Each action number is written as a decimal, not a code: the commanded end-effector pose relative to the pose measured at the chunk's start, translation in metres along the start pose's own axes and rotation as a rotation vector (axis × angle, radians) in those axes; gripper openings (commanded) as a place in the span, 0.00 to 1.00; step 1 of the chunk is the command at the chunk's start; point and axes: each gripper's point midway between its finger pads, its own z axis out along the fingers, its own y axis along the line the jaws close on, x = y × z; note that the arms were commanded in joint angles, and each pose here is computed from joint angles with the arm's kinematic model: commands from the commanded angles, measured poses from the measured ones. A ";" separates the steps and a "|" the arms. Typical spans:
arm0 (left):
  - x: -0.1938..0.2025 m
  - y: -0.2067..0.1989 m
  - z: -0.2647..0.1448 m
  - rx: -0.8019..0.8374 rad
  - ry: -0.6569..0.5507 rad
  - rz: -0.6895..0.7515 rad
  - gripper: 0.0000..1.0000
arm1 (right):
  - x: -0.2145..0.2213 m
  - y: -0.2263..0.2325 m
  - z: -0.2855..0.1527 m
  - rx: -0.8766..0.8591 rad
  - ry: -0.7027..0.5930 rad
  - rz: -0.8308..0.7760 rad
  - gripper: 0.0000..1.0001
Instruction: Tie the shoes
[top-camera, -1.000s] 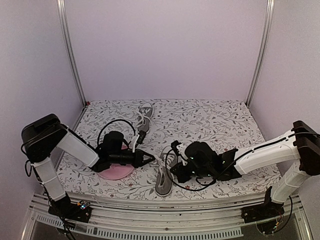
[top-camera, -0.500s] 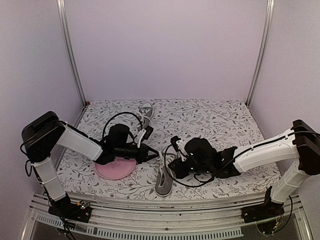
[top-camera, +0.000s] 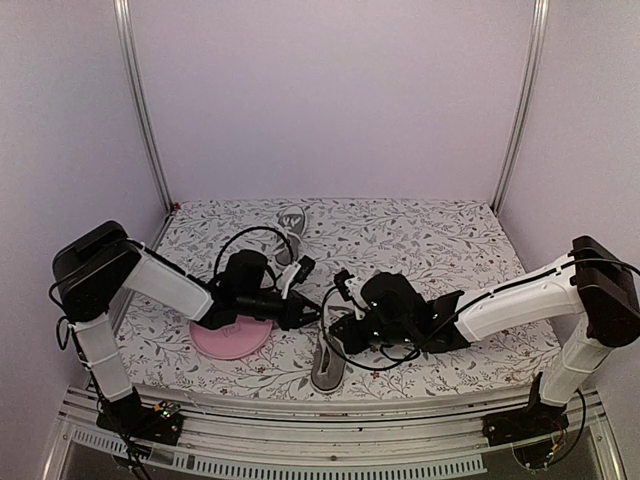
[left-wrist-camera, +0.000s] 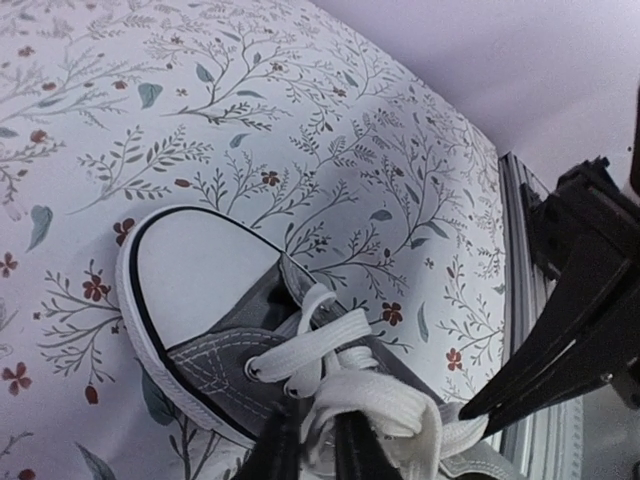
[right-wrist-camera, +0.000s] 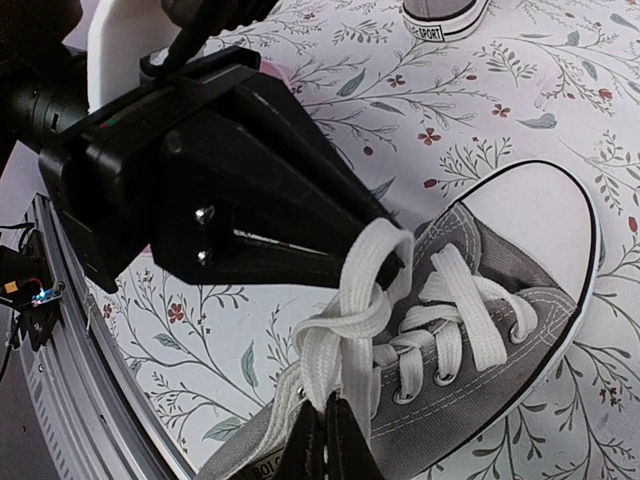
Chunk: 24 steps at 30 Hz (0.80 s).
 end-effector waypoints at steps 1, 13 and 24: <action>0.001 0.007 -0.001 -0.067 -0.010 -0.002 0.24 | -0.012 0.003 0.000 -0.014 -0.030 0.029 0.02; 0.015 0.010 -0.041 -0.178 -0.056 0.007 0.57 | -0.006 -0.008 -0.005 -0.007 -0.019 0.071 0.03; 0.028 -0.013 -0.024 -0.022 -0.023 0.125 0.33 | -0.009 -0.007 -0.005 -0.020 -0.023 0.081 0.03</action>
